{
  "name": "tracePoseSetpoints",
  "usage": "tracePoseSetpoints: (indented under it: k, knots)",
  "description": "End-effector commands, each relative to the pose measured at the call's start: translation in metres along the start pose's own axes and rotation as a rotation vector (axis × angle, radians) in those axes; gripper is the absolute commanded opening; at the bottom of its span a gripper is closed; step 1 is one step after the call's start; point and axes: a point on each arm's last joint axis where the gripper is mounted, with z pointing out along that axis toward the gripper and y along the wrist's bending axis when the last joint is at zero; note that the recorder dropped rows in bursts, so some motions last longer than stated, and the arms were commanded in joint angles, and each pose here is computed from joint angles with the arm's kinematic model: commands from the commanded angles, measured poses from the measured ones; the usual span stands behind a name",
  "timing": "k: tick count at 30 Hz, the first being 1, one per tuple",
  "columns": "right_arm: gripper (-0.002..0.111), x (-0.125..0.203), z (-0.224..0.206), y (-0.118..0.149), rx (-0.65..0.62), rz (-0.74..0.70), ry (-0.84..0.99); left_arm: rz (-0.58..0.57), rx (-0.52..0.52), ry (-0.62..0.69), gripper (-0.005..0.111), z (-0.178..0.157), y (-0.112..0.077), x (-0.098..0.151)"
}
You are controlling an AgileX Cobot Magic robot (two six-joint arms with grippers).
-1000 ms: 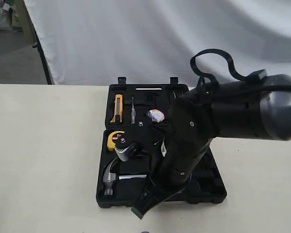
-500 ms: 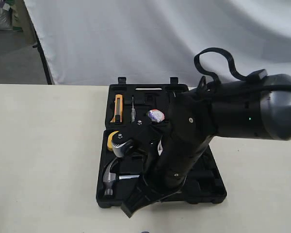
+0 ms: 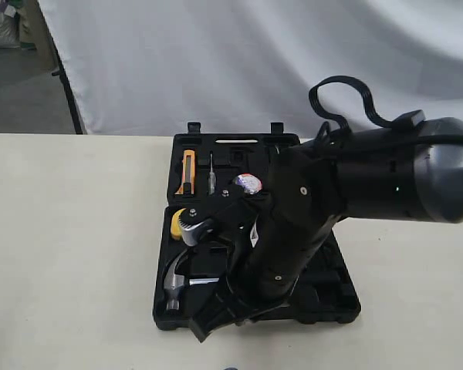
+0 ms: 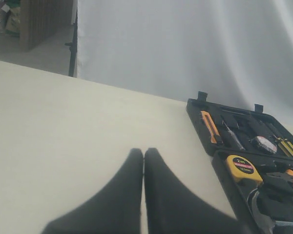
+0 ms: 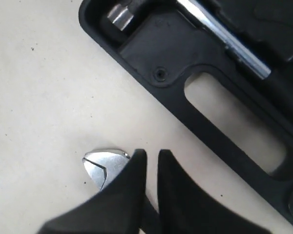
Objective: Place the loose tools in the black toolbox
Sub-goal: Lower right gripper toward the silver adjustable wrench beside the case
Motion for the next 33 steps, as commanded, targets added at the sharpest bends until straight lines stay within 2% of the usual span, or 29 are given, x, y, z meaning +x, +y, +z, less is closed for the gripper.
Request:
tracePoseSetpoints:
  k: [1,2,4,8,11,14,25,33]
  knots:
    - [0.039,0.002,-0.002,-0.001,-0.003,0.031,0.001,0.0,-0.021,-0.02,0.001,0.0,0.001,-0.002]
    - [0.049,0.002,-0.002,0.001,-0.026,0.054,0.013,0.0,-0.021,-0.02,0.001,0.0,0.001,-0.002]
    - [0.052,0.005,0.0,0.004,-0.04,0.059,0.031,0.0,-0.021,-0.02,0.001,0.0,0.001,-0.002]
    - [0.052,0.009,0.002,0.015,-0.048,0.024,0.052,0.0,-0.021,-0.02,0.001,0.0,0.001,-0.002]
    - [0.052,0.012,0.006,0.03,-0.033,-0.086,0.048,0.0,-0.021,-0.02,0.001,0.0,0.001,-0.002]
    - [0.052,0.021,0.016,0.039,-0.023,-0.132,0.031,0.0,-0.021,-0.02,0.001,0.0,0.001,-0.002]
    - [0.052,0.044,0.038,0.033,-0.003,-0.124,-0.02,0.0,-0.021,-0.02,0.001,0.0,0.001,-0.002]
    - [0.052,0.047,0.045,0.031,0.01,-0.145,-0.014,0.0,-0.021,-0.02,0.001,0.0,0.001,-0.002]
